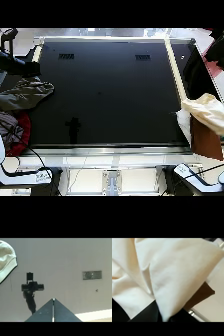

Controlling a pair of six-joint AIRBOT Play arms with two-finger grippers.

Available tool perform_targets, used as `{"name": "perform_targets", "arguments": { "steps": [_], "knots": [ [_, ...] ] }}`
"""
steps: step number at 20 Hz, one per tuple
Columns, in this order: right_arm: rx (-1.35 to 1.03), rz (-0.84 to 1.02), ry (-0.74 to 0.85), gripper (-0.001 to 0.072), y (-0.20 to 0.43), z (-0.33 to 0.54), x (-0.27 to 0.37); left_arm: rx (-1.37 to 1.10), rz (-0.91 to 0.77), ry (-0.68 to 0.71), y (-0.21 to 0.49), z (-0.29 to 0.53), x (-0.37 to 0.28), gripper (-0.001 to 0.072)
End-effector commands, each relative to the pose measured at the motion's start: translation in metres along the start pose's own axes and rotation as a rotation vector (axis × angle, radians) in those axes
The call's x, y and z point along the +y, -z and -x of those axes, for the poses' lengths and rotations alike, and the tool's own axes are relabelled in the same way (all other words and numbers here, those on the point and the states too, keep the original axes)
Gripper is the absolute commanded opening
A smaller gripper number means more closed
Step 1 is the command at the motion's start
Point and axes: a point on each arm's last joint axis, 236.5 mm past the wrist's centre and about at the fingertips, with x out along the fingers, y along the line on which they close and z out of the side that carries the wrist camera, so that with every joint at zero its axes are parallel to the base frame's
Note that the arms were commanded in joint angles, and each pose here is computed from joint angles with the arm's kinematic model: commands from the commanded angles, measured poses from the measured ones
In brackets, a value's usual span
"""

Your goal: Fold the shirts.

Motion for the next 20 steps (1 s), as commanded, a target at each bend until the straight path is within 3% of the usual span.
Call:
{"name": "perform_targets", "arguments": {
  "steps": [1,2,3,4,5,7,9,13,16,20],
  "knots": [
    [0.106,-0.052,0.025,0.0025,0.065,-0.052,-0.029,0.0,0.003,0.0,0.0,0.0,0.0,0.0009],
    [0.149,-0.061,0.024,0.0092,0.08,-0.063,-0.03,0.0,0.003,0.0,0.0,0.0,0.0,0.0009],
    [0.194,-0.064,0.021,0.0301,0.094,-0.069,-0.029,0.0,0.003,0.0,0.0,0.0,0.0,0.001],
    [0.227,-0.066,0.015,0.0452,0.103,-0.068,-0.027,0.0,0.003,0.0,0.0,0.0,0.0,0.0009],
    [0.254,-0.067,0.006,0.0486,0.108,-0.063,-0.025,0.0,0.003,0.0,0.0,0.0,0.0,0.0009],
    [0.202,-0.066,-0.034,0.0486,0.094,-0.037,-0.013,0.0,0.003,0.0,0.0,0.0,0.0,0.001],
    [-0.008,-0.084,-0.135,0.0485,0.048,0.009,0.015,0.0,0.003,0.0,0.0,0.0,0.0,0.001],
    [-0.515,0.011,-0.706,0.0483,-0.033,0.156,0.153,-0.002,0.007,0.014,-0.001,-0.001,-0.003,0.001],
    [-0.583,0.332,-0.989,0.0474,0.004,0.21,0.251,-0.008,0.04,0.09,-0.004,-0.006,-0.019,0.001],
    [-0.517,0.731,-0.95,0.0473,0.072,0.18,0.332,-0.019,0.09,0.252,-0.012,-0.012,-0.052,0.0009]
  ]
}}
